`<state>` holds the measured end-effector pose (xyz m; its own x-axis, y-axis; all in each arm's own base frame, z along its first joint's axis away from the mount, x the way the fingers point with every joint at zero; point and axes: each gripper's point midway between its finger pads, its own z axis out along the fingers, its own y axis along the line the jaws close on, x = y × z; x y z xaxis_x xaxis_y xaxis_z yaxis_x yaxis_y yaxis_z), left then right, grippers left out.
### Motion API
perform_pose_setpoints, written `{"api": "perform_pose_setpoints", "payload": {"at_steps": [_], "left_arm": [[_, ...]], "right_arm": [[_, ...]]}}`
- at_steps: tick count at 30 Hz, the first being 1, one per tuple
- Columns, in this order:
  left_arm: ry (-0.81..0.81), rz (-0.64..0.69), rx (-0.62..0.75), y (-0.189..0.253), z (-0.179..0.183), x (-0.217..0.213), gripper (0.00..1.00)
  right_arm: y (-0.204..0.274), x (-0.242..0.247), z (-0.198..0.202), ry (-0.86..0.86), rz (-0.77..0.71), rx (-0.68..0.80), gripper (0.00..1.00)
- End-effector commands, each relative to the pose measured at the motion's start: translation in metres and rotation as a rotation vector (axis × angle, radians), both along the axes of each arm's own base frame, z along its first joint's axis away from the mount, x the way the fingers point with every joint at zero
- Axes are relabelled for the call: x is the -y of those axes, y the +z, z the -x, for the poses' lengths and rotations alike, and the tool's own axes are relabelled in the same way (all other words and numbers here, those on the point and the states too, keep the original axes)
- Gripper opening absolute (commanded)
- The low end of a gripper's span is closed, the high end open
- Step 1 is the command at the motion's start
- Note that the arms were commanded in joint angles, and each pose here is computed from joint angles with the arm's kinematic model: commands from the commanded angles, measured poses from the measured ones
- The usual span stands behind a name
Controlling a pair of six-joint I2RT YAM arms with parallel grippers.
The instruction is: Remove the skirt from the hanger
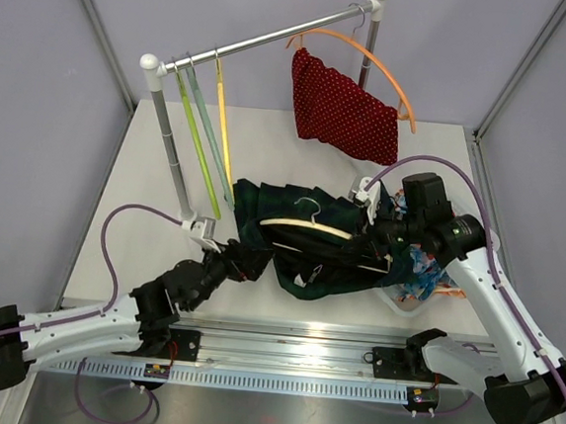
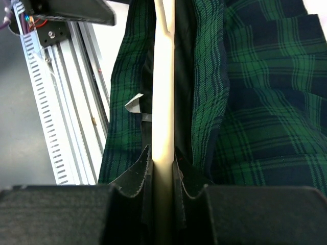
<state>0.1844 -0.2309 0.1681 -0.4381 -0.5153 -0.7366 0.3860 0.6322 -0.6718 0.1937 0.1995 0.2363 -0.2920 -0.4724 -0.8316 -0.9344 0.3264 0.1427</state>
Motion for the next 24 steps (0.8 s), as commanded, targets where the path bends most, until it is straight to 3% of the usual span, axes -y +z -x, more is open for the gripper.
{"api": "perform_pose_setpoints", "payload": {"at_steps": [1,8,14,20,24], "left_arm": [[0.118,0.113,-0.003,0.032,-0.019,-0.004,0.85],[0.225,0.021,-0.118,0.008,-0.033,-0.007,0.58],[0.364,-0.125,-0.229,-0.024,-0.036,-0.034,0.0],[0.532,-0.193,-0.229,-0.012,-0.026,-0.096,0.0],[0.599,-0.233,-0.243,-0.009,-0.02,-0.13,0.0]], "right_arm": [[0.012,-0.005,0.006,0.059,-0.032,0.082,0.0],[0.003,-0.005,0.007,0.067,0.015,0.112,0.0],[-0.003,0.001,0.017,0.104,0.059,0.133,0.0],[-0.012,0.045,0.021,0.185,0.307,0.294,0.0],[0.019,0.048,0.05,0.26,0.247,0.343,0.0]]}}
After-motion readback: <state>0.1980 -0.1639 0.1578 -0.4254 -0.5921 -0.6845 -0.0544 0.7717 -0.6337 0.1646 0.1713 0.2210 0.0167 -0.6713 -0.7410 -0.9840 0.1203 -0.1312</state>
